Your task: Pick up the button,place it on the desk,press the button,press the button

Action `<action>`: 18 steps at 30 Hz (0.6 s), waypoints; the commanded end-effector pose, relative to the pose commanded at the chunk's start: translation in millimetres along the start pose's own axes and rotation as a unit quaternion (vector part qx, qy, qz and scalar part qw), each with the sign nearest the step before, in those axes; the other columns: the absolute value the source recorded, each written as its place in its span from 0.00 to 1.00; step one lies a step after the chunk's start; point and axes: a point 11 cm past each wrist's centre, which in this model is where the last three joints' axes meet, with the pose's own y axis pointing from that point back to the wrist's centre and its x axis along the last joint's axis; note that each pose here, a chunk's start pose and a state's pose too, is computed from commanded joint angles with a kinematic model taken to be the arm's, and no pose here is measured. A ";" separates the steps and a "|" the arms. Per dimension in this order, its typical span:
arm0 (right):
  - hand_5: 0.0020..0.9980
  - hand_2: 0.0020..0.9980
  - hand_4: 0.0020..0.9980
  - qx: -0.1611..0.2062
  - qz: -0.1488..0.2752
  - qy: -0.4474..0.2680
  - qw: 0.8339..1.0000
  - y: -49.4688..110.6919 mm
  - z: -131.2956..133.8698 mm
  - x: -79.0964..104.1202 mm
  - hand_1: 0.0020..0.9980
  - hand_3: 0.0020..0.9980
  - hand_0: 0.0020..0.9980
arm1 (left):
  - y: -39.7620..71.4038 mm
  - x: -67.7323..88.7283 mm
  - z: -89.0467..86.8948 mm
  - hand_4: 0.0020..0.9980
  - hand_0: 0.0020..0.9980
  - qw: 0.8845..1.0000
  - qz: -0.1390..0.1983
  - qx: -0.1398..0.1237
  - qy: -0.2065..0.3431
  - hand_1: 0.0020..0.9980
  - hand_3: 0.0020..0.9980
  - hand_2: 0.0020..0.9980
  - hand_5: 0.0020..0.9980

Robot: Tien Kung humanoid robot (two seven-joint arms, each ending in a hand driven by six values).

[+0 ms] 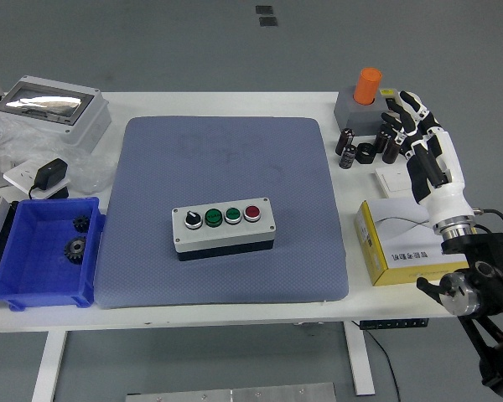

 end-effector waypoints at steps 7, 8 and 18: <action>0.59 0.82 0.99 0.000 -0.005 -0.023 1.000 0.0 1.4 -1.6 0.79 0.84 0.81 | -0.1 -0.6 -0.9 0.76 0.65 1.000 -0.001 0.001 0.004 0.65 0.73 0.63 0.71; 0.59 0.82 0.99 0.000 -0.008 -0.028 1.000 0.1 1.0 -2.6 0.79 0.84 0.81 | -0.1 -0.9 -0.6 0.76 0.65 1.000 -0.002 0.000 0.005 0.65 0.73 0.63 0.71; 0.60 0.81 0.99 0.025 -0.055 -0.068 0.996 -6.2 -23.4 -19.7 0.78 0.83 0.80 | 0.4 0.2 4.9 0.76 0.65 1.000 -0.002 -0.004 0.002 0.65 0.73 0.63 0.70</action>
